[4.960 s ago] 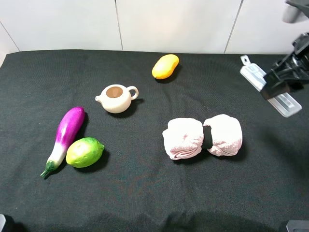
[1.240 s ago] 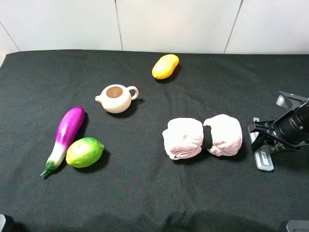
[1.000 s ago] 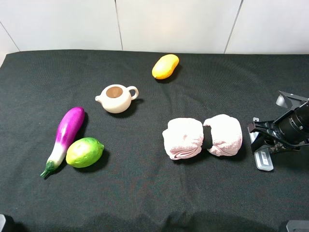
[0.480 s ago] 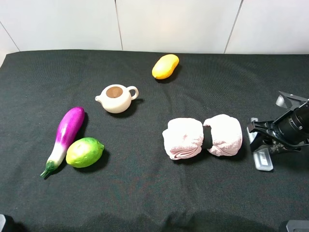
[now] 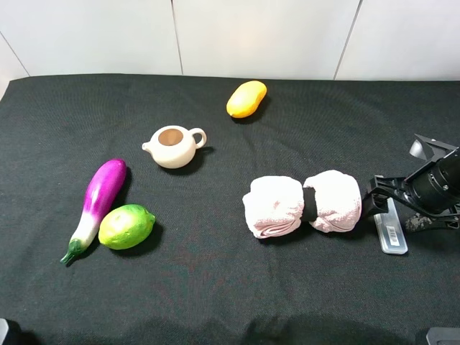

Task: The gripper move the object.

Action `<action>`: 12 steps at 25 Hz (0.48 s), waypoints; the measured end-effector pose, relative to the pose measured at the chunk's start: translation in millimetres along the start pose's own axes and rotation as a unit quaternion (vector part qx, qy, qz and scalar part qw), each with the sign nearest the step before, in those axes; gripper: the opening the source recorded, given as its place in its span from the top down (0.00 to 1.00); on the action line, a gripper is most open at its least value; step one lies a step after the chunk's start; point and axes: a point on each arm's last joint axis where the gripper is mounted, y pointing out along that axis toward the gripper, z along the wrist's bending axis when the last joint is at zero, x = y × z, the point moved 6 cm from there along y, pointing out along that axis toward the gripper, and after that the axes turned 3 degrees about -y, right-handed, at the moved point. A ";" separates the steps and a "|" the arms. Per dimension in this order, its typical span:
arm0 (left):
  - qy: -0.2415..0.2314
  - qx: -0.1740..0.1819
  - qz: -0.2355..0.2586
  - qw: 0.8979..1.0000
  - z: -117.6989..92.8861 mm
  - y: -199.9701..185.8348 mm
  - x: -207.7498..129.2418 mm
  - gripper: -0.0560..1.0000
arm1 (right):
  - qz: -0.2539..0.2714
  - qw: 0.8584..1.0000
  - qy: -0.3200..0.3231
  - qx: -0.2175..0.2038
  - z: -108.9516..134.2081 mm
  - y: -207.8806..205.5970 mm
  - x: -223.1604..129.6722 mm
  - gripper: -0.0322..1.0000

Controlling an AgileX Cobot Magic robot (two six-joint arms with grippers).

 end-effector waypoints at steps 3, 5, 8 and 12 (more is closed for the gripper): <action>0.000 0.000 0.000 1.000 0.0 0.0 0.0 0.20 | 0.000 1.000 0.001 0.000 0.2 0.0 0.2 0.31; 0.000 0.000 0.000 1.000 0.0 0.0 0.0 0.20 | 0.000 1.000 0.001 -0.001 0.0 -0.1 0.2 0.31; 0.000 0.000 0.000 1.000 0.0 0.0 0.0 0.20 | -0.001 1.000 0.001 -0.001 0.1 -0.5 0.4 0.31; 0.000 0.000 0.000 1.000 0.0 0.0 0.0 0.20 | -0.002 1.000 0.007 -0.002 -0.2 -0.8 0.8 0.31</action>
